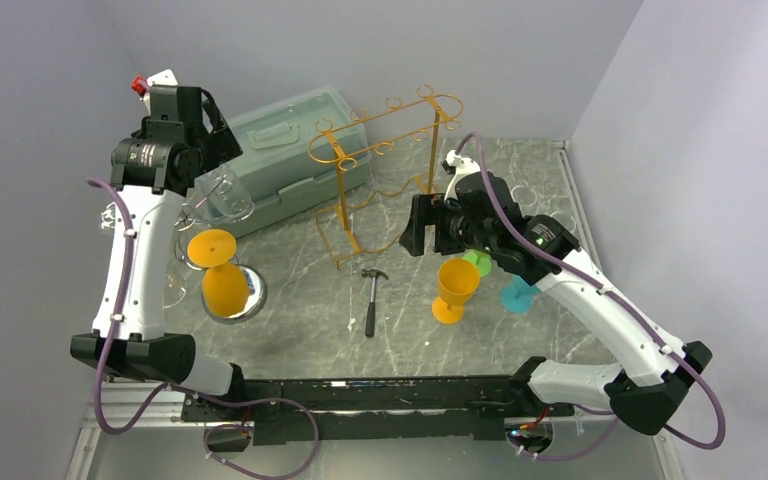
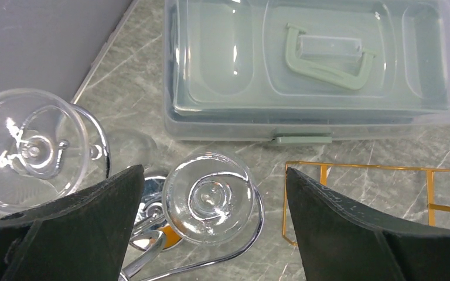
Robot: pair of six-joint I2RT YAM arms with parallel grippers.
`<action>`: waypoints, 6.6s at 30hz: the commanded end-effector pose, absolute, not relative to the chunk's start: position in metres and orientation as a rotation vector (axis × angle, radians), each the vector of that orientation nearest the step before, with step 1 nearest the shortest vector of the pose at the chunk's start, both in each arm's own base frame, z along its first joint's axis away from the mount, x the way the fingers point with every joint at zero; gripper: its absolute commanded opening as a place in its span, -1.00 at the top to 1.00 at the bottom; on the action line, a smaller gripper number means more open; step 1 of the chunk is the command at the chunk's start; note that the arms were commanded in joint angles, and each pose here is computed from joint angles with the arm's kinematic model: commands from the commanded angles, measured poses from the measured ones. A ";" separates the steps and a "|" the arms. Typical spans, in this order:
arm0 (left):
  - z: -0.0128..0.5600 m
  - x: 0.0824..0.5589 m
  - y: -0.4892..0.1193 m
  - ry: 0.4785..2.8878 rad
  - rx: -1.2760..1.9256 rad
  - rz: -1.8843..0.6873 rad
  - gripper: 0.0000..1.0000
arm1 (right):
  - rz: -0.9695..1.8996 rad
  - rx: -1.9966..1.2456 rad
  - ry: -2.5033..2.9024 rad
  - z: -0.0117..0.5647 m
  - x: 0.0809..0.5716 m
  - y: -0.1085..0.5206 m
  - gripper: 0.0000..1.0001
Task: Take the wine glass off the wine glass rack
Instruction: Pick up the wine glass from the wine rack.
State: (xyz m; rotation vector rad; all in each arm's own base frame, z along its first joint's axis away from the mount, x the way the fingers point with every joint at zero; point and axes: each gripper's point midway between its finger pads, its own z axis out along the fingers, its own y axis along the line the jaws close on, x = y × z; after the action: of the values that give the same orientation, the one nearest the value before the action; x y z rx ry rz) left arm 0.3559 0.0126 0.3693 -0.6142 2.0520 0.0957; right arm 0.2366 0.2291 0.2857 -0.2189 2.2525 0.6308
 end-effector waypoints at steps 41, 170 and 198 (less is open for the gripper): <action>0.387 0.355 0.003 1.958 -0.650 -0.076 -0.12 | 0.672 -0.250 2.196 0.291 0.236 0.234 -0.81; 0.409 0.383 0.015 1.847 -0.571 0.007 -0.09 | 0.662 -0.234 2.231 0.278 0.246 0.243 -0.80; 0.416 0.376 -0.085 1.980 -0.270 -0.396 -0.08 | 0.746 -0.156 2.122 0.313 0.249 0.245 -0.80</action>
State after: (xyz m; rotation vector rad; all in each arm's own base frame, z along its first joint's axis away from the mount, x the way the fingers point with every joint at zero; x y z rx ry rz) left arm 0.3861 -0.0610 0.3778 -0.3388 2.0780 -0.2723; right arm 0.2444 0.2407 0.2728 -0.2004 2.2557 0.6608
